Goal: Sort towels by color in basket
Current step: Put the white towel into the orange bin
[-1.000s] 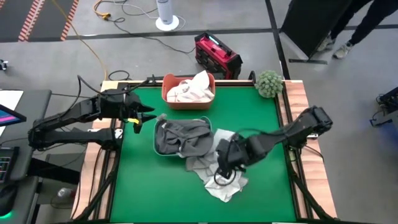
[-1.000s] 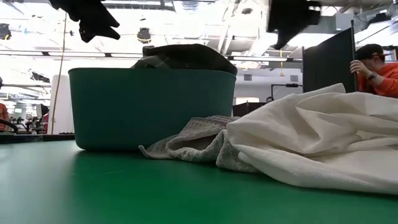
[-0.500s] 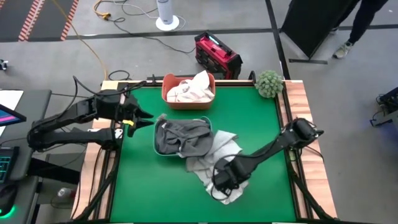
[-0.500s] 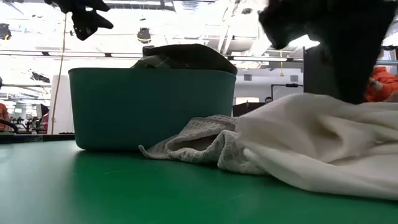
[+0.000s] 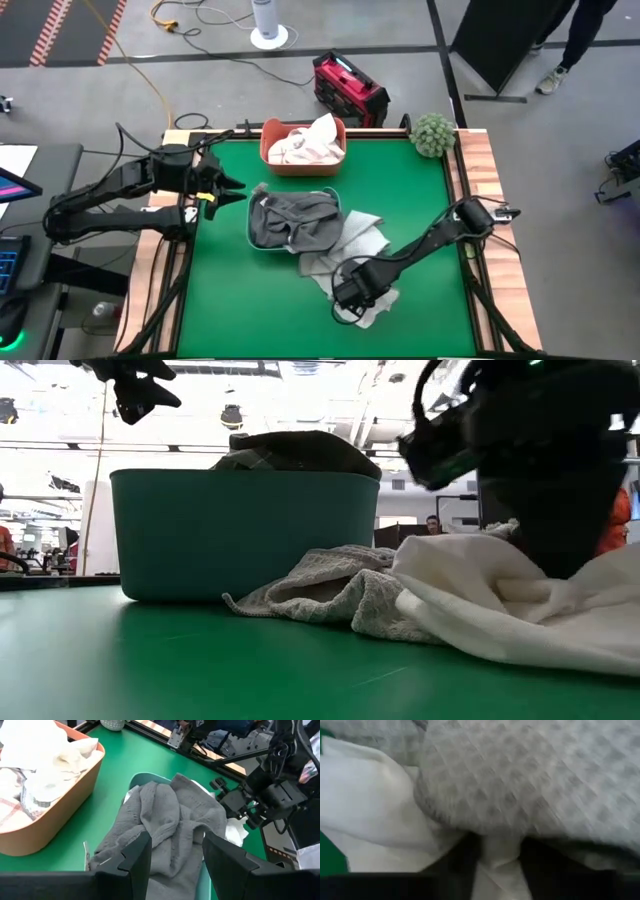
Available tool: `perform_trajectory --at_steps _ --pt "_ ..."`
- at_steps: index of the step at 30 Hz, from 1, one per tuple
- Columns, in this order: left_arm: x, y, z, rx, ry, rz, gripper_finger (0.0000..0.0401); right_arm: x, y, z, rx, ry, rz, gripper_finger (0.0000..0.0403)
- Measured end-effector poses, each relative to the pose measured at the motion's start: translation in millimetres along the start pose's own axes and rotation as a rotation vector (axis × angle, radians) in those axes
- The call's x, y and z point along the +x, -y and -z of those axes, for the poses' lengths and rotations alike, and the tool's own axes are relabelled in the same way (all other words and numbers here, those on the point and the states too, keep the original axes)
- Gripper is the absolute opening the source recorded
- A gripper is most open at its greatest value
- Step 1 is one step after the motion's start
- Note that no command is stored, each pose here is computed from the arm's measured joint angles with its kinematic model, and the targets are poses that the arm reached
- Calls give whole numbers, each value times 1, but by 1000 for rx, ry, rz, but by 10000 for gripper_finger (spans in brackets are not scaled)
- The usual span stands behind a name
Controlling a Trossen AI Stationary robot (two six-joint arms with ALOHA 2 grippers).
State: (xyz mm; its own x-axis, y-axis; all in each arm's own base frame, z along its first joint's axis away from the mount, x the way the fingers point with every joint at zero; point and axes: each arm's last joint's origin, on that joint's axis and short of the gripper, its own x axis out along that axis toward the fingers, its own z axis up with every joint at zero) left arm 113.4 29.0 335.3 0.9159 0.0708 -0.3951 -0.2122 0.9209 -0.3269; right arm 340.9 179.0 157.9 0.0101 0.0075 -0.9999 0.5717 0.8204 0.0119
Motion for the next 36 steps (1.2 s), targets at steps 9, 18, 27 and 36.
perform_trajectory --at_steps 9,18,27,36 --pt "0 0 -1 12 14 -9 167 -36 9 -11 -18 81 -121 32" --pt "-3 7 -24 85 252 53 167 -187 47 -30 -94 579 -751 32" --pt "-9 10 -38 101 421 23 167 -305 131 -41 -219 1446 -835 32" --pt "-23 6 -39 68 536 -190 167 -302 184 -98 -161 1609 -581 32"
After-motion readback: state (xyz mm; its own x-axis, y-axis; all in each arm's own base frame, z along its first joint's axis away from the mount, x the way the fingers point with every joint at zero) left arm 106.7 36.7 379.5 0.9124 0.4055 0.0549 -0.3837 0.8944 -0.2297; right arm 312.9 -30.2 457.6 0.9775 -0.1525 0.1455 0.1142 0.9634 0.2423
